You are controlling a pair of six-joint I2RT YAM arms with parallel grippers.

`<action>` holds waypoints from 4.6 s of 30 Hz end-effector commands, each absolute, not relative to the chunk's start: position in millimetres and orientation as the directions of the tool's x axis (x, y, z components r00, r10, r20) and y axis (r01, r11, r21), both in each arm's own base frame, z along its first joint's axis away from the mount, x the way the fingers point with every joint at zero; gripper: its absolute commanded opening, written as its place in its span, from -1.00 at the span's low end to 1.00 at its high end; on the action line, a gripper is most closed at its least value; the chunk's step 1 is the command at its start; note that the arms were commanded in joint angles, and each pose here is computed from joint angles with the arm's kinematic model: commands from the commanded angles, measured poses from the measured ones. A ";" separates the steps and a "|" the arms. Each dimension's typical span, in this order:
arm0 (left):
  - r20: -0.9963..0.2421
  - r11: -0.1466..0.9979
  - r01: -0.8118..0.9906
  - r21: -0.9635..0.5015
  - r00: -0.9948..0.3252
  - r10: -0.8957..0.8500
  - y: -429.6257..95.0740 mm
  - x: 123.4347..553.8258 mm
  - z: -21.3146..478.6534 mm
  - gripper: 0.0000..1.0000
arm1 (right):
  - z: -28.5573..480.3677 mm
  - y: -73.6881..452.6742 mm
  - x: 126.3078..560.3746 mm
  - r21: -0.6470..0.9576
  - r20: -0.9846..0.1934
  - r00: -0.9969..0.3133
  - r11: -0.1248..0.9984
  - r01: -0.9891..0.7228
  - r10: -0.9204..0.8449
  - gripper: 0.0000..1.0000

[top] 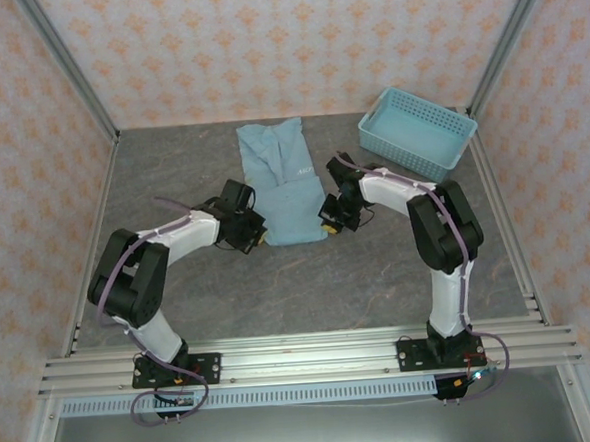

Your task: Fold and stack the t-shirts

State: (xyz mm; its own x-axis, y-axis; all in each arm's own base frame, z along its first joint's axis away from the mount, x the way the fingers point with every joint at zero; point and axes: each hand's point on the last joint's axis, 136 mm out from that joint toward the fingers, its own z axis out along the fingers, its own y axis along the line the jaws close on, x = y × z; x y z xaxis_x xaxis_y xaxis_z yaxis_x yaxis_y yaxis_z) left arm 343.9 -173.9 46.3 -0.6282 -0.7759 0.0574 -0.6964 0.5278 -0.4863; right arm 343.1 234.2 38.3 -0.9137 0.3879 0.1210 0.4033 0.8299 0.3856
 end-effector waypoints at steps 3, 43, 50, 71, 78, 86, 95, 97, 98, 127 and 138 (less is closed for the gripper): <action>0.022 0.598 -0.633 -0.491 -0.696 -0.718 -170.5 328.0 76.9 -1.00 | 78.8 230.1 326.8 0.410 0.056 -0.925 0.836 0.365 0.376 -1.00; 0.187 0.499 -0.678 -0.540 -0.675 -0.714 -207.1 237.1 190.7 -1.00 | 198.6 213.5 214.1 0.458 0.402 -0.795 0.652 0.604 0.454 -1.00; 0.205 0.514 -0.701 -0.495 -0.668 -0.715 -208.8 317.4 192.0 -1.00 | 174.0 203.0 297.2 0.461 0.411 -0.735 0.573 0.678 0.539 -1.00; -0.061 0.550 -0.684 -0.479 -0.600 -0.798 -169.6 374.5 182.5 0.00 | 185.6 164.4 430.9 0.521 -0.060 -0.798 0.701 0.487 0.599 0.26; 0.150 0.262 -0.652 -0.712 -0.506 -0.849 -265.9 288.4 153.1 0.09 | 198.2 185.2 334.2 0.703 -0.086 -0.847 0.635 0.321 0.524 0.25; 0.199 0.147 -0.646 -0.749 -0.432 -0.880 -302.7 292.6 108.3 0.14 | 198.0 182.3 282.4 0.795 -0.039 -0.837 0.524 0.305 0.546 0.30; 0.189 0.125 -0.706 -0.697 -0.349 -0.918 -303.7 290.8 70.6 0.11 | 209.4 181.4 271.6 0.798 -0.025 -0.848 0.522 0.302 0.529 0.31; 0.164 0.138 -0.725 -0.675 -0.329 -0.930 -297.1 288.7 67.9 0.10 | 216.7 181.1 269.9 0.806 -0.033 -0.848 0.516 0.291 0.530 0.31; 0.153 0.145 -0.731 -0.667 -0.325 -0.933 -295.5 288.4 66.6 0.10 | 219.6 180.4 269.1 0.807 -0.037 -0.847 0.516 0.288 0.530 0.32; -0.019 0.137 -0.716 -0.684 -0.170 -0.985 -143.0 412.7 53.7 -0.97 | 233.8 163.8 246.9 0.809 -0.027 -0.822 0.495 0.316 0.569 0.30; -0.106 0.203 -0.749 -0.631 -0.176 -0.979 24.1 492.3 52.4 -0.97 | 230.2 165.4 273.2 0.810 -0.033 -0.802 0.486 0.328 0.597 0.30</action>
State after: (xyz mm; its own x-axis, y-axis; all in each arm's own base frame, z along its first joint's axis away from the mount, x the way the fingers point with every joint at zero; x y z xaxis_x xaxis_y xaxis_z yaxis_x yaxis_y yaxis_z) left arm 491.0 6.4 68.2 -0.0605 -0.9960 -0.0662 -0.7175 0.0895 -0.6908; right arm 257.9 167.2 220.8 -0.8209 0.5711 -0.0022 0.3439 0.4974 0.7964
